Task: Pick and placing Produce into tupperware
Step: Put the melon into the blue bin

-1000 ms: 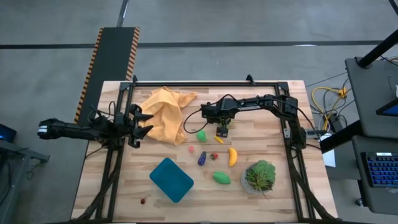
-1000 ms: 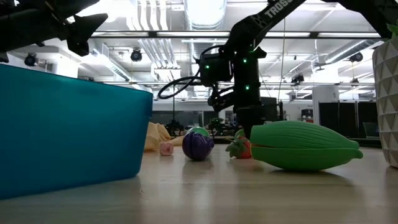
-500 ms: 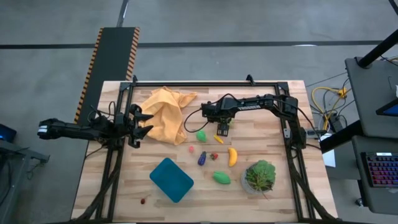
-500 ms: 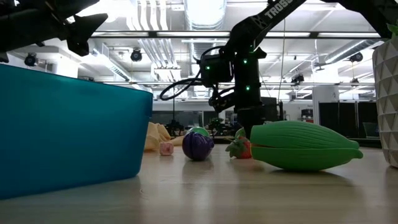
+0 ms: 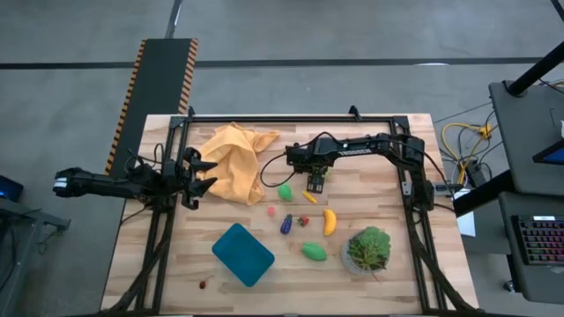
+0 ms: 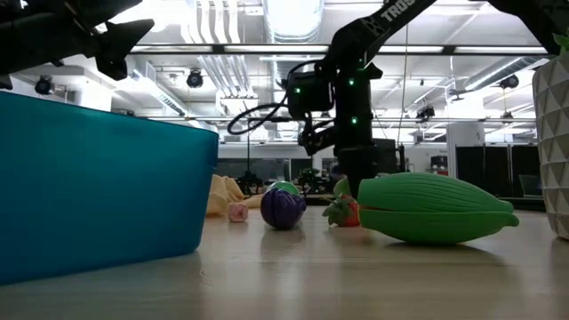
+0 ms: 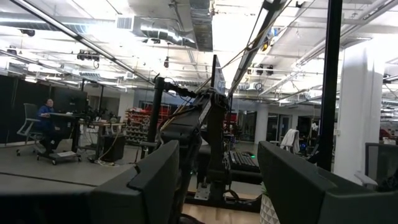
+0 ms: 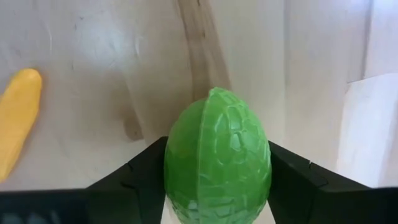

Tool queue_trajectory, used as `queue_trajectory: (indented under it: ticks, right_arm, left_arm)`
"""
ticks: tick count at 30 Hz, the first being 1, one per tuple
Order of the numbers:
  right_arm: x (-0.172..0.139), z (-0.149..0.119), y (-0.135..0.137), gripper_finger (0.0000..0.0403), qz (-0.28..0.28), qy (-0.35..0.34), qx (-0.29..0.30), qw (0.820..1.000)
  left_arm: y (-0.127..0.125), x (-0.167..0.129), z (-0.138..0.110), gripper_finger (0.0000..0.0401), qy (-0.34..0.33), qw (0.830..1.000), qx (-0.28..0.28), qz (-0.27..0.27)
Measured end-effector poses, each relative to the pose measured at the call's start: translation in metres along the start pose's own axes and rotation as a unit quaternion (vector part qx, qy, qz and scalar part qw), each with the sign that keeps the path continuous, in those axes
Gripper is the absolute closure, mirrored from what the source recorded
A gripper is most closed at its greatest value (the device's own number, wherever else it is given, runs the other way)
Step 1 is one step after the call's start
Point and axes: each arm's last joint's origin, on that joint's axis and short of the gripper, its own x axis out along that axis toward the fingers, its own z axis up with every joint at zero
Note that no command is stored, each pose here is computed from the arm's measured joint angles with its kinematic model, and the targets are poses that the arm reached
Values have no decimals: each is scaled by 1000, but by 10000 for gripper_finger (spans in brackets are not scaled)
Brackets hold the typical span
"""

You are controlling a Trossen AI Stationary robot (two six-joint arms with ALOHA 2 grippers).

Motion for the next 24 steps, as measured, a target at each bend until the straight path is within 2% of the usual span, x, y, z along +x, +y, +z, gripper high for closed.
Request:
queue_trajectory:
  ticks: [9,13,18,24]
  right_arm:
    - [-8,0,-1,194,0,-13,3,1000]
    - [-21,2,-2,194,26,-40,10,999]
    - [-49,5,-2,194,77,-124,16,989]
    - [-92,8,9,194,135,-254,-13,958]
  left_arm:
    - [0,0,0,195,0,1000,0,0]
    - [0,0,0,195,0,1000,0,0]
    - [0,0,0,195,0,1000,0,0]
    - [0,0,0,195,0,1000,0,0]
